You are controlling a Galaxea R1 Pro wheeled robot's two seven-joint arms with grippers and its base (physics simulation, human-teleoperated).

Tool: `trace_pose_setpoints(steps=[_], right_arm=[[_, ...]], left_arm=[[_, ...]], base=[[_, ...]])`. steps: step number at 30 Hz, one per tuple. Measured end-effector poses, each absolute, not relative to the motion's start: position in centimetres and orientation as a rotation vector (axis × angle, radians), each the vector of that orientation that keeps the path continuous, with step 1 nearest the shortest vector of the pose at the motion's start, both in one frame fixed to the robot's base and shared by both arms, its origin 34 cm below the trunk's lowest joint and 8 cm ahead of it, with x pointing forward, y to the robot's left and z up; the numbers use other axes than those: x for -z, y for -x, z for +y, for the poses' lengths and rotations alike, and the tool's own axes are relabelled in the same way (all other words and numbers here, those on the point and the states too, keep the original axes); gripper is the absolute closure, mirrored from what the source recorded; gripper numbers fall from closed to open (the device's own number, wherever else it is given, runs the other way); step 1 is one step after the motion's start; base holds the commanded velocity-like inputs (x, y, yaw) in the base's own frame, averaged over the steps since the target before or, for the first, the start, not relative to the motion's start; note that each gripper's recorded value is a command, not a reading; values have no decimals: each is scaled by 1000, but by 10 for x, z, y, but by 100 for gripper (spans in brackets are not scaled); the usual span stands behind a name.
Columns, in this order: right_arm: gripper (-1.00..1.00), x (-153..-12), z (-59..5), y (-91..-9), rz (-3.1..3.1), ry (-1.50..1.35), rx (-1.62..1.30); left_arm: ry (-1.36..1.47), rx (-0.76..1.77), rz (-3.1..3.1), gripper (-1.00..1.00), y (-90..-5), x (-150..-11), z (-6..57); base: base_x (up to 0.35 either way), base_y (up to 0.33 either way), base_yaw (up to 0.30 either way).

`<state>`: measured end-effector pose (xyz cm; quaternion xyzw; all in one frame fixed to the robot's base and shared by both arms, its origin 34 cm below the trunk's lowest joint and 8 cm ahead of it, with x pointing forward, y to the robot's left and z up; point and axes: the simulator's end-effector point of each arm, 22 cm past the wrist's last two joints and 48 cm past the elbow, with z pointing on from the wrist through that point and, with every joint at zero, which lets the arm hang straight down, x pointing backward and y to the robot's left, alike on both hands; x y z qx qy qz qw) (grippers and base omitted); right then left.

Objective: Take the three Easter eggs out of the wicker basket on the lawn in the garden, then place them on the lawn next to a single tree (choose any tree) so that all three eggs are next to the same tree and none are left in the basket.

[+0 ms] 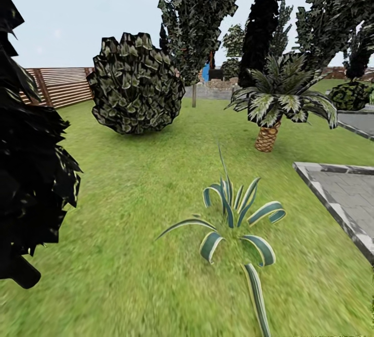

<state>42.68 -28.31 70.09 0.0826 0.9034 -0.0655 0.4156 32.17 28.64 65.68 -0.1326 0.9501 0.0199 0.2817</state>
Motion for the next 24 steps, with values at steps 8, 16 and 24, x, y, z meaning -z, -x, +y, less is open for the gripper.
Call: trace_pose_setpoints(steps=[8, 16, 24], right_arm=[[-100, -705, -294, -430, 2251, -220, 182], [-100, -719, -301, -439, 2171, -246, 195], [-100, -722, -312, -438, 2155, -337, 214]], left_arm=[[352, -51, 2539, -100, -324, -658, 286], [347, -49, 2533, -100, -326, -660, 286], [349, -48, 2527, -100, -328, -661, 286]], base=[[231, 206, -230], [231, 213, -243], [42, 35, -244]])
